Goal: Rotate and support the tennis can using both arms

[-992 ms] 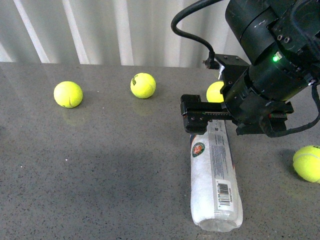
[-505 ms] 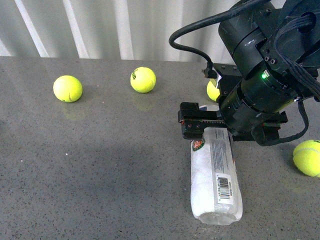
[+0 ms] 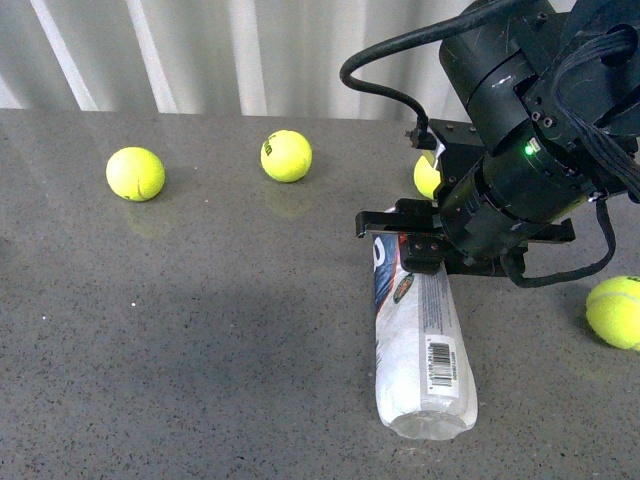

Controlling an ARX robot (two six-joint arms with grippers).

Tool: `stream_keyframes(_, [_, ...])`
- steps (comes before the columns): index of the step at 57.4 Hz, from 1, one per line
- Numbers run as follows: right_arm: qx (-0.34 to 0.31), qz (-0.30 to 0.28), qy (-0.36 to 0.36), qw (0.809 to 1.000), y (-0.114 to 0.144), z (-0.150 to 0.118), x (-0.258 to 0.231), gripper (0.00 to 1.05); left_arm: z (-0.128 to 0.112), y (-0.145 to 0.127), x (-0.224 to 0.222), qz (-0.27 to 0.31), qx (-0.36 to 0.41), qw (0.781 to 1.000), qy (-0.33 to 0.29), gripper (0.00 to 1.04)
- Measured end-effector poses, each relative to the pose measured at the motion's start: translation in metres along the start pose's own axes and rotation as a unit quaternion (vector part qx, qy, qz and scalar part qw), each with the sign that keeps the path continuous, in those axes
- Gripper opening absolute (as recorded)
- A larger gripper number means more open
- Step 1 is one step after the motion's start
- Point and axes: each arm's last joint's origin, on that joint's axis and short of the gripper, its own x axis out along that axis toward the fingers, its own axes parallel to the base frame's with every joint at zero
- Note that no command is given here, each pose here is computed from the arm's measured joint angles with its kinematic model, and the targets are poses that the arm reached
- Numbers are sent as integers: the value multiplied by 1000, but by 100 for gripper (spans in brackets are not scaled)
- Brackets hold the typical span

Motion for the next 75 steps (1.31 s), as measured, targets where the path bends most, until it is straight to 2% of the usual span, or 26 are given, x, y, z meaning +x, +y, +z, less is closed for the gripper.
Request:
stream_keyframes(17, [2, 0, -5, 1000, -1, 3, -6, 13, 0, 0, 0, 0, 0, 1000, 0, 98])
stream_keyframes(42, [-4, -6, -29, 1000, 3, 10, -29, 5, 0, 0, 0, 0, 0, 1000, 0, 98])
stream_keyframes(48, [-22, -23, -58, 998, 5, 16, -43, 5, 0, 0, 0, 0, 0, 1000, 0, 98])
stream_keyframes(52, [-61, -55, -109, 991, 10, 24, -58, 5, 0, 0, 0, 0, 0, 1000, 0, 98])
stream_keyframes(59, [-167, -85, -235, 954, 24, 35, -96, 5, 0, 0, 0, 0, 0, 1000, 0, 98])
stream_keyframes(63, [-240, -94, -286, 923, 31, 32, -107, 5, 0, 0, 0, 0, 0, 1000, 0, 98])
stream_keyframes(67, [-321, -101, -325, 884, 37, 24, -110, 5, 0, 0, 0, 0, 0, 1000, 0, 98])
stream_keyframes(69, [-382, -106, -339, 853, 39, 16, -107, 5, 0, 0, 0, 0, 0, 1000, 0, 98])
stream_keyframes(70, [-391, -105, -342, 848, 40, 14, -106, 5, 0, 0, 0, 0, 0, 1000, 0, 98])
stream_keyframes(71, [-427, -111, -342, 829, 40, 9, -103, 5, 0, 0, 0, 0, 0, 1000, 0, 98])
stream_keyframes(73, [-470, -114, -339, 807, 41, 2, -97, 5, 0, 0, 0, 0, 0, 1000, 0, 98])
stream_keyframes(74, [-477, -112, -338, 803, 41, -1, -96, 5, 0, 0, 0, 0, 0, 1000, 0, 98])
stream_keyframes(75, [-509, -114, -331, 787, 42, -6, -92, 5, 0, 0, 0, 0, 0, 1000, 0, 98])
